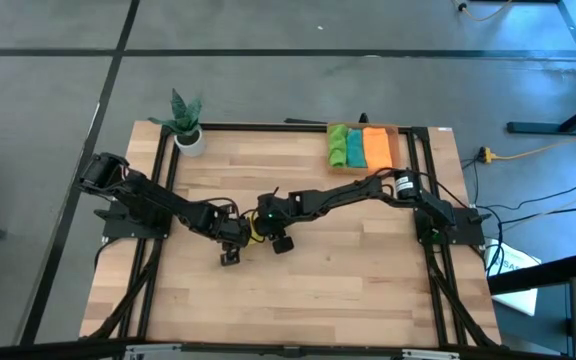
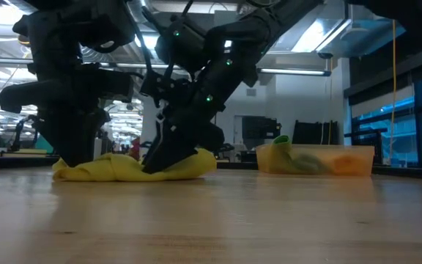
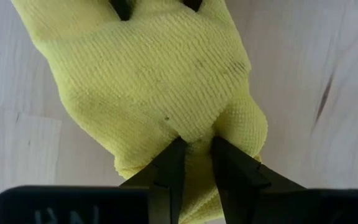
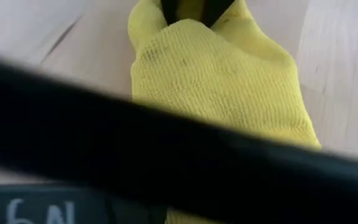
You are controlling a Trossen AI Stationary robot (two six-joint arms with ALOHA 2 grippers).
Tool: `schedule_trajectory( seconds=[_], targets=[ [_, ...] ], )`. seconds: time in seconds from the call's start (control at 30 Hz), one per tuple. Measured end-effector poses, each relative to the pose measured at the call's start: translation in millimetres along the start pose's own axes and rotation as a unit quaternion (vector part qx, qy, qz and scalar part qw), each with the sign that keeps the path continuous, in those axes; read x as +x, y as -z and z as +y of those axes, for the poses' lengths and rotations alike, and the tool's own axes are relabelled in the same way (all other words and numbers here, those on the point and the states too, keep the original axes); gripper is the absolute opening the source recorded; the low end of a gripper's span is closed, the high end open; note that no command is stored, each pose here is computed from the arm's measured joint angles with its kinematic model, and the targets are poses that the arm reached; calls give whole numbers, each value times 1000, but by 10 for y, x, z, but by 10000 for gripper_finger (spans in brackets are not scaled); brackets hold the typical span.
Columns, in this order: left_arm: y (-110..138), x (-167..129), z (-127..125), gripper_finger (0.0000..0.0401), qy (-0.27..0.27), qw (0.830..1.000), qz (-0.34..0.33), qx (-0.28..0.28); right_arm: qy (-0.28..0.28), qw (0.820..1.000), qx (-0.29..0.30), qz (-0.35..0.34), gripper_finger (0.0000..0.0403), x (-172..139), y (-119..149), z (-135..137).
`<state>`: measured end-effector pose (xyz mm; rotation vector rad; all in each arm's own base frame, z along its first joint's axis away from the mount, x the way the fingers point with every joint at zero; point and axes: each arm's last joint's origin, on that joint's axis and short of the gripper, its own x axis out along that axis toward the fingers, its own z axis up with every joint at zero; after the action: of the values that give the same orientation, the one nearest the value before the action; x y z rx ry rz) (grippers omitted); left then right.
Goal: Roll microfiber towels into tight, uniform cylinder then place into a basket
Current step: Put the yellow towel into the bin
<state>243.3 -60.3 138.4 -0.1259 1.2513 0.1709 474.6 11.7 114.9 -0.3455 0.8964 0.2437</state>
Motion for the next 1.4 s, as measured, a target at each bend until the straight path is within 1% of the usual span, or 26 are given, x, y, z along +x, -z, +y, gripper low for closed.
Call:
schedule_trajectory(
  seconds=[0.07,0.13,0.3,0.33,0.5,0.6,0.7,0.87,1.0,1.1,1.17,1.2,1.23,1.3,1.33,1.4],
  targets=[
    [0,0,0,78,0,1000,0,0,-5,1000,1,12,147,32,36,13],
    [-2,0,3,78,0,1000,0,0,-11,1000,1,20,121,61,66,25],
    [-14,3,29,78,3,1000,1,-6,-30,999,14,21,29,89,91,38],
    [-17,4,36,78,3,1000,2,-8,-30,999,20,21,18,89,92,40],
    [-58,-53,56,78,19,1000,8,-15,-30,998,42,22,17,90,95,41],
    [-103,-218,48,78,27,999,11,-13,-32,997,71,22,15,91,95,43],
    [-108,-379,61,78,16,999,36,-9,-35,995,90,18,15,87,81,40],
    [-89,-595,88,78,-2,996,89,-12,-37,995,90,6,15,71,4,17],
    [-76,-737,76,78,-9,992,125,-9,-31,995,99,-5,15,24,-112,-38],
    [-77,-846,56,78,-23,989,143,-15,-26,993,113,0,15,-27,-184,-85],
    [-76,-938,46,78,-53,988,146,-23,-27,990,134,14,15,-83,-227,-124],
    [-73,-1005,47,78,-70,987,141,-25,-29,988,147,35,15,-100,-207,-130],
    [-84,-1070,38,78,-78,988,132,-28,-29,986,152,57,15,-87,-165,-142],
    [-72,-1164,21,78,-98,987,121,-24,-15,986,151,68,15,-132,-204,-183],
    [-67,-1219,19,78,-103,988,113,-22,-12,985,152,82,15,-165,-202,-201],
    [-70,-1376,15,78,-88,993,75,-26,-7,982,154,109,15,-200,-196,-225]
  ],
)
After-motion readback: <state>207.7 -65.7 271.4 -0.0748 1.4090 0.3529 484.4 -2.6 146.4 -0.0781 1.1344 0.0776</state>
